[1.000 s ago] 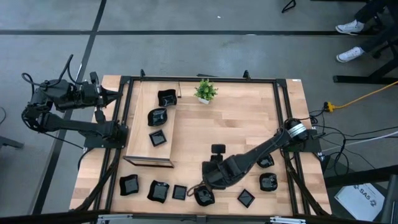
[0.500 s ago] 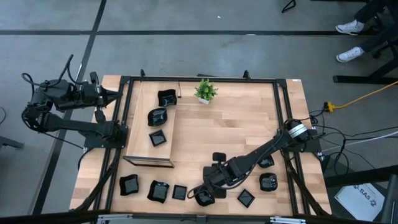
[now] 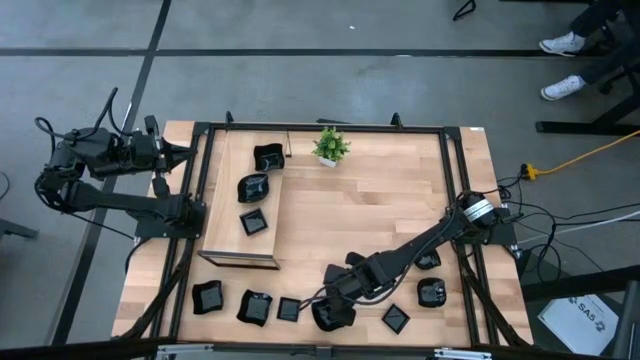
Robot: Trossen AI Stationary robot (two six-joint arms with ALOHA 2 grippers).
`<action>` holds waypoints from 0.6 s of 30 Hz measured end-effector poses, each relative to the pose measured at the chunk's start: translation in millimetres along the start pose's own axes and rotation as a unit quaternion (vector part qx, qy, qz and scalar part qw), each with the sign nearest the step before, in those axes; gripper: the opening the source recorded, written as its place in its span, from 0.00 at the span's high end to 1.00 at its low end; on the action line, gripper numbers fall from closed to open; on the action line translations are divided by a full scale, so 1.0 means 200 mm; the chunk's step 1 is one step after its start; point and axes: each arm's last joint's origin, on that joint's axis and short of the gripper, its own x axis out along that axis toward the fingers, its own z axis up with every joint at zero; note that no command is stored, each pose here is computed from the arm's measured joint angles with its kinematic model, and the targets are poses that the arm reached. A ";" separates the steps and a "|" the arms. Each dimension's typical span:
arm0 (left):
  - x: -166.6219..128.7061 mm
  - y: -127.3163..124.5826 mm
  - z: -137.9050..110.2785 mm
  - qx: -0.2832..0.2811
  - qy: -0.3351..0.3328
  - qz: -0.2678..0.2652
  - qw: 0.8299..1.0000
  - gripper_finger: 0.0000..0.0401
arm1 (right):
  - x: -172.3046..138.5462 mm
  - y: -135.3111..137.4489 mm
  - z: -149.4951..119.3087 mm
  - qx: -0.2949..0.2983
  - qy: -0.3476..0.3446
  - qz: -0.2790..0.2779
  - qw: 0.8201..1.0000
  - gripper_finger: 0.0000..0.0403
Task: Pick & Place Mini shaped plates
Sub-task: Stack the black leaf shape bowl on top of the black leaf shape bowl on the shelf
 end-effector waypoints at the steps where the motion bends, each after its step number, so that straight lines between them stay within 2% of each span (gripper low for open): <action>1: 0.00 0.00 0.00 0.000 0.000 0.000 1.000 0.99 | 0.00 0.00 0.00 0.004 0.000 0.006 1.000 0.71; 6: 0.00 0.00 0.00 0.000 0.000 0.000 1.000 0.99 | 0.02 0.00 0.00 0.026 -0.004 0.022 0.999 0.71; 13: 0.00 0.00 0.00 0.000 0.000 0.000 1.000 0.99 | 0.13 -0.03 -0.07 0.044 0.003 0.086 0.995 0.71; 18: 0.00 0.00 0.00 0.000 0.000 0.000 1.000 0.99 | 0.13 -0.03 -0.07 0.038 0.004 0.090 0.995 0.71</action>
